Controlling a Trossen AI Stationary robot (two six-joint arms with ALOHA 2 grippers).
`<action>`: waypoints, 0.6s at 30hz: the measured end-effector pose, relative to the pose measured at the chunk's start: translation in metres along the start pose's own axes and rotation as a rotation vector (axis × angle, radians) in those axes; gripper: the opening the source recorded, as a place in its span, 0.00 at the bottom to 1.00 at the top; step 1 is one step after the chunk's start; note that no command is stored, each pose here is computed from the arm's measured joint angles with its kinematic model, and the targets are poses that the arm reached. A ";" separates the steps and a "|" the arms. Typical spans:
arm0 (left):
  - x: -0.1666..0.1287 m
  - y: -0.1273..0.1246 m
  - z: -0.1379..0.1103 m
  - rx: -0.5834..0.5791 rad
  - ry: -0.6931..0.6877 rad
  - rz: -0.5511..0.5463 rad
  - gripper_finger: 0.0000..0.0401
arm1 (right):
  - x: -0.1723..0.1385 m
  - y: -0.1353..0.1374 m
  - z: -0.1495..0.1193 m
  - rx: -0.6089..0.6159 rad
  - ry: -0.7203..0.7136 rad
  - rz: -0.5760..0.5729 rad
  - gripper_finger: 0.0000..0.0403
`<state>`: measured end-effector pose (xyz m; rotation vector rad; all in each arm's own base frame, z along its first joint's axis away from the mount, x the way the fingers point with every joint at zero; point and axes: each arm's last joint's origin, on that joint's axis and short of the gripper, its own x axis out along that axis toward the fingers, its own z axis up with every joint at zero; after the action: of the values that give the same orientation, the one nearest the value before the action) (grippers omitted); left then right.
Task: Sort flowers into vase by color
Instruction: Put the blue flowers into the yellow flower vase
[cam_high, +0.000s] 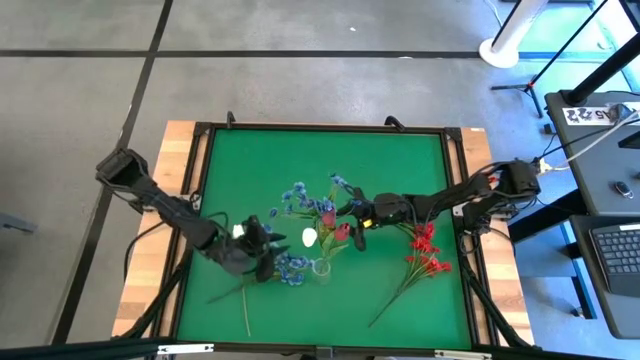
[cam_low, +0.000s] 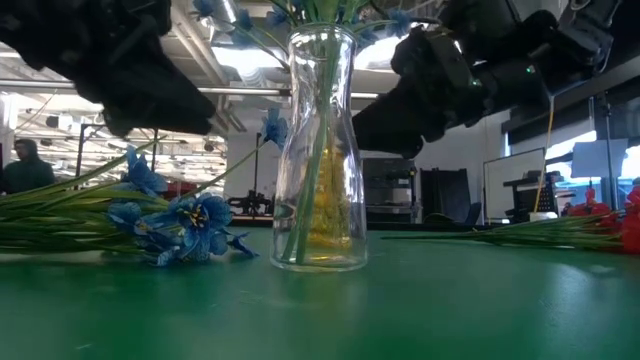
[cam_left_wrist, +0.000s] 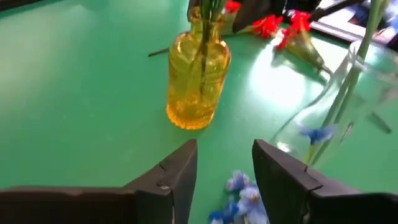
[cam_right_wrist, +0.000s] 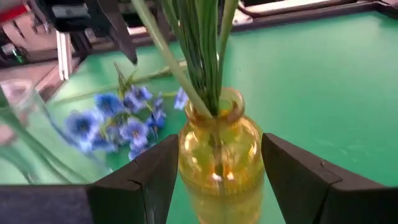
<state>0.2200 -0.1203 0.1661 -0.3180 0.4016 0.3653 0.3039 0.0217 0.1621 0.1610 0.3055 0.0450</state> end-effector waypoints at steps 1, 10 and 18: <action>0.002 0.003 0.001 -0.010 -0.010 -0.008 0.35 | 0.002 0.000 0.001 0.003 -0.006 -0.003 0.57; 0.014 0.013 0.011 -0.013 -0.064 0.017 0.30 | 0.010 -0.003 -0.006 0.018 -0.037 -0.030 0.57; 0.018 0.017 0.014 -0.024 -0.059 0.018 0.30 | 0.022 -0.004 -0.012 0.027 -0.059 -0.037 0.57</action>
<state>0.2334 -0.0952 0.1671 -0.3268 0.3422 0.3963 0.3217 0.0211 0.1440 0.1836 0.2498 -0.0001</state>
